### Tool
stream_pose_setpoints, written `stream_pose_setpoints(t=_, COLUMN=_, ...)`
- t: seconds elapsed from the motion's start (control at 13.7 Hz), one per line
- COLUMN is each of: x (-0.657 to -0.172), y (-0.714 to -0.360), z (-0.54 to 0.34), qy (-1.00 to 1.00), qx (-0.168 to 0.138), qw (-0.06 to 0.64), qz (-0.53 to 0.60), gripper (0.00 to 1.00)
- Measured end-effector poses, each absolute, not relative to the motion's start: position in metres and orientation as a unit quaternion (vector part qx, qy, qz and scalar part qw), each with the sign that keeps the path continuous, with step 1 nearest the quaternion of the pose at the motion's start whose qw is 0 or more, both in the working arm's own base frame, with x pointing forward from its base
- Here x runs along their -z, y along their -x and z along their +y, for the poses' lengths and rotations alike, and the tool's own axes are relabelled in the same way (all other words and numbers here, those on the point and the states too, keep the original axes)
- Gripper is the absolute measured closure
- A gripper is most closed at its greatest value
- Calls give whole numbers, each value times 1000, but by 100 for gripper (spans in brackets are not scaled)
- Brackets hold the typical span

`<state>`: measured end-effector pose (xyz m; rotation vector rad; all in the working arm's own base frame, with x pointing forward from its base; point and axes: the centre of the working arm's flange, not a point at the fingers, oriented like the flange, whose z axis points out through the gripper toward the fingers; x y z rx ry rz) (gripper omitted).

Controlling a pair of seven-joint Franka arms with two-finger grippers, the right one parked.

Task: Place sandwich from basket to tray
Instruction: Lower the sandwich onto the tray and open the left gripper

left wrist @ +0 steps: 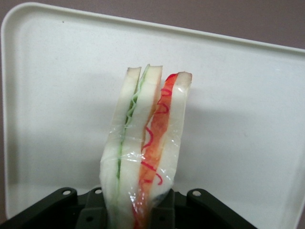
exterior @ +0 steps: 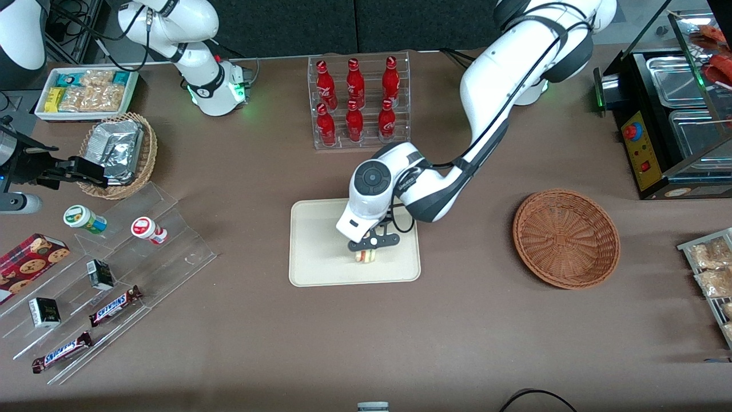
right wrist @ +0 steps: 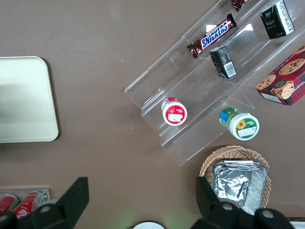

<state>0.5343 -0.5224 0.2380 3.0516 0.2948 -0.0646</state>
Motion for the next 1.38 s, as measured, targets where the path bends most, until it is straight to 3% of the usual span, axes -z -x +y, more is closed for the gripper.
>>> stream_pose_setpoints(t=0.44, x=-208, y=-524, z=-533, qy=-993, qx=3, qw=20, qz=119, gripper=82)
stream_pose_setpoints(t=0.58, x=-208, y=-522, z=-535, qy=-993, qx=1, qw=20, qz=117, gripper=77)
stream_pose_setpoints(t=0.73, x=-212, y=-525, z=-535, qy=-993, qx=0, qw=20, qz=119, gripper=64)
stream_pose_setpoints(t=1.17, x=-287, y=-554, z=-507, qy=-990, qx=-8, qw=-4, qz=138, gripper=2)
stream_pose_setpoints(t=1.38, x=-344, y=-577, z=-464, qy=-992, qx=23, qw=9, qz=123, gripper=0)
